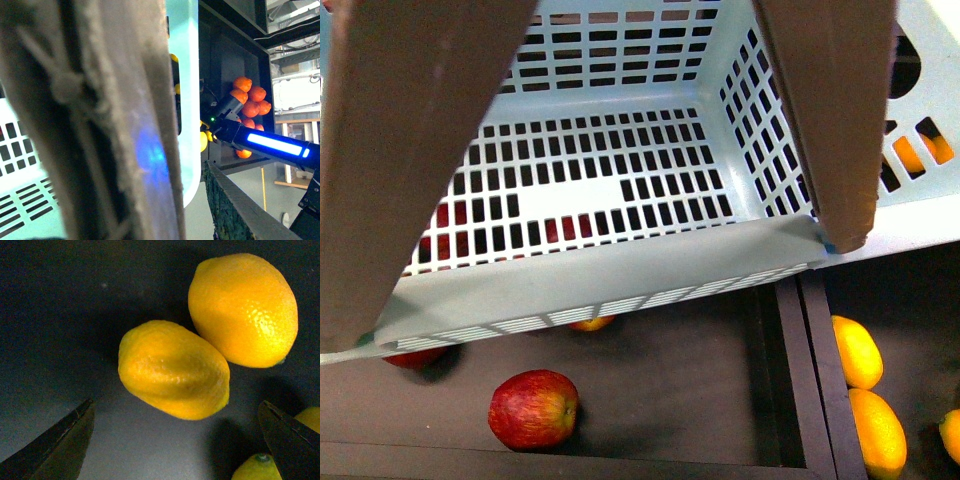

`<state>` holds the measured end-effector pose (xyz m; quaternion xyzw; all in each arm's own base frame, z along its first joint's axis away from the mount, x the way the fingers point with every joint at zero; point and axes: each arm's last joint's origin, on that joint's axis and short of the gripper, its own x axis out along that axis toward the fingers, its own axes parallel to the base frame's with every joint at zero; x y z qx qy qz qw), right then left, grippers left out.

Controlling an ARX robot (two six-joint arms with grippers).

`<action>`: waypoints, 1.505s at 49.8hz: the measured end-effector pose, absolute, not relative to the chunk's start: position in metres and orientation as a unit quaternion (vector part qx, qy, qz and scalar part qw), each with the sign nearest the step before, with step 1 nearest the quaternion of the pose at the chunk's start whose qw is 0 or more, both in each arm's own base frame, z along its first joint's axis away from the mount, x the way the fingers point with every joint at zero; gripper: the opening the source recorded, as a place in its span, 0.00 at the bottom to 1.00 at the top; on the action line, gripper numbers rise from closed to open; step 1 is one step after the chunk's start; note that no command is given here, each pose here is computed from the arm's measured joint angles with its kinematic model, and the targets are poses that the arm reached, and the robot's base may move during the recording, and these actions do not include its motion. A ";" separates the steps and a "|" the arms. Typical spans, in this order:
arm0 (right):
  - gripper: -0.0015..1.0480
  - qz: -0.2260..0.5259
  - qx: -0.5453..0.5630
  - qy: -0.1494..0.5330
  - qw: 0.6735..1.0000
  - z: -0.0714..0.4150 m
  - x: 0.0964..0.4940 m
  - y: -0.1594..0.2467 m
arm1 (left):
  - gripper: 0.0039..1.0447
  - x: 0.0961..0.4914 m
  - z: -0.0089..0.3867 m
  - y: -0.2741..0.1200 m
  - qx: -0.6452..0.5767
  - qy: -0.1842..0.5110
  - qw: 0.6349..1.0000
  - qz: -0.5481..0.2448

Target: Pick lemon and mango into basket

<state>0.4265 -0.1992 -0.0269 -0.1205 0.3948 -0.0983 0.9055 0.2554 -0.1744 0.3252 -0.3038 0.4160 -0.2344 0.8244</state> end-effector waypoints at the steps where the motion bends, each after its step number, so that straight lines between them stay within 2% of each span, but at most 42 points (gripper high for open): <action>1: 0.92 -0.097 -0.119 0.394 0.906 -0.027 0.429 -0.200 | 0.26 0.255 0.325 -0.174 -0.304 0.416 0.825 -0.234; 55: 0.92 -0.108 -0.079 0.399 0.907 -0.060 0.478 -0.210 | 0.26 0.255 0.325 -0.174 -0.304 0.416 0.824 -0.235; 64: 0.69 -0.111 -0.072 0.401 0.907 -0.061 0.475 -0.217 | 0.26 0.255 0.325 -0.175 -0.304 0.416 0.824 -0.235; 75: 0.67 -0.107 -0.054 0.401 0.908 -0.060 0.459 -0.223 | 0.26 0.255 0.325 -0.174 -0.304 0.416 0.824 -0.234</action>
